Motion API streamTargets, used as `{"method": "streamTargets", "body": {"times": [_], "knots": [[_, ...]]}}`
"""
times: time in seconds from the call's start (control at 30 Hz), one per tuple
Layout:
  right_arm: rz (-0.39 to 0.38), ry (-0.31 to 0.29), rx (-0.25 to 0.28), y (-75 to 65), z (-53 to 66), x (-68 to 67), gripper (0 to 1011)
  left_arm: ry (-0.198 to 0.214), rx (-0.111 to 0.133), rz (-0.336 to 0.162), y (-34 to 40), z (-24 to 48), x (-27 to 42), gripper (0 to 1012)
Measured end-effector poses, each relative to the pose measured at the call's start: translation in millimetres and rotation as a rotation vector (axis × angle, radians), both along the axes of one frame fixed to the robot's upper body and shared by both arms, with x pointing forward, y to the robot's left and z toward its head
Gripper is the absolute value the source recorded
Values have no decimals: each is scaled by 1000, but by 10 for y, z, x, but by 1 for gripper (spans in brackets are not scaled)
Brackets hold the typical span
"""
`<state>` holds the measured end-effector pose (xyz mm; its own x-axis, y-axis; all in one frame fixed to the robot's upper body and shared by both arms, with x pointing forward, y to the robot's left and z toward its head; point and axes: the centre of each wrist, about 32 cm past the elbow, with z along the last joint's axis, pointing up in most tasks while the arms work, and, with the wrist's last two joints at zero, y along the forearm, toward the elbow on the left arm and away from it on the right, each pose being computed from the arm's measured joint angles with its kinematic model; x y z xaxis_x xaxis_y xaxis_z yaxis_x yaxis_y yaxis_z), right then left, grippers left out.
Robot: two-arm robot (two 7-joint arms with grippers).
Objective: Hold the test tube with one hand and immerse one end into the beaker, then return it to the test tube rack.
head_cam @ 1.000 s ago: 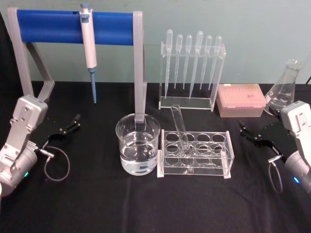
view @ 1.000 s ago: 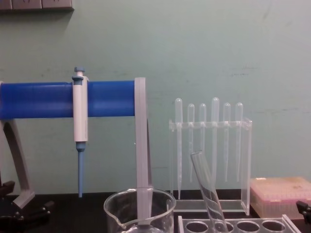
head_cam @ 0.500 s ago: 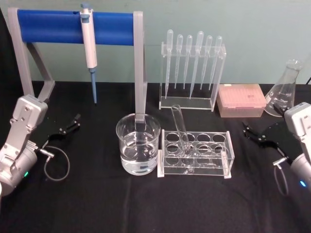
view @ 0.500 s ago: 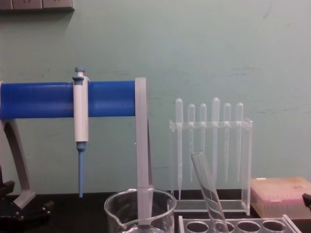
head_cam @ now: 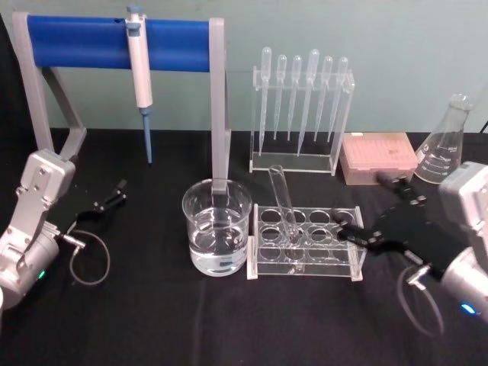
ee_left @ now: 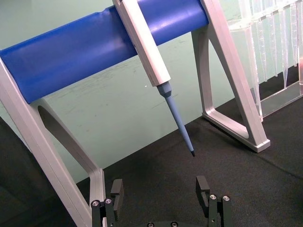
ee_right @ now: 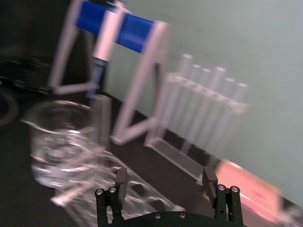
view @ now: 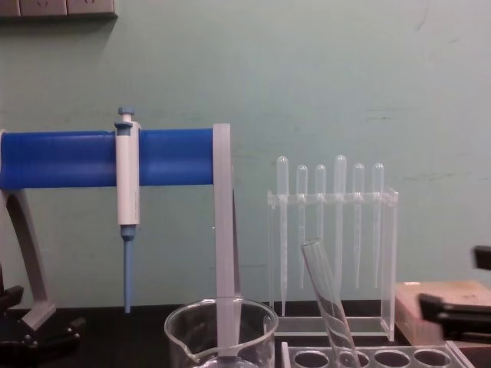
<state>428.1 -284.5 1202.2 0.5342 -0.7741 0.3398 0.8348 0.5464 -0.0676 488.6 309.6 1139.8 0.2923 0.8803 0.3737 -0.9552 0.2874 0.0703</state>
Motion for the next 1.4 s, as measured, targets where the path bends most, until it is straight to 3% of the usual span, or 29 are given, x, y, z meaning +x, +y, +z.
{"method": "streamTargets", "body": {"times": [0.27, 0.57, 0.77, 1.17, 1.4], "knots": [[177, 109, 34, 219, 80, 222, 1003, 0, 0, 0, 0, 0, 0, 1000], [245, 184, 38, 408, 94, 535, 1003, 0, 0, 0, 0, 0, 0, 1000], [268, 205, 33, 495, 102, 657, 995, 0, 0, 0, 0, 0, 0, 1000], [269, 223, 16, 576, 123, 749, 715, 0, 0, 0, 0, 0, 0, 1000], [266, 214, 20, 577, 149, 720, 448, 0, 0, 0, 0, 0, 0, 1000]]}}
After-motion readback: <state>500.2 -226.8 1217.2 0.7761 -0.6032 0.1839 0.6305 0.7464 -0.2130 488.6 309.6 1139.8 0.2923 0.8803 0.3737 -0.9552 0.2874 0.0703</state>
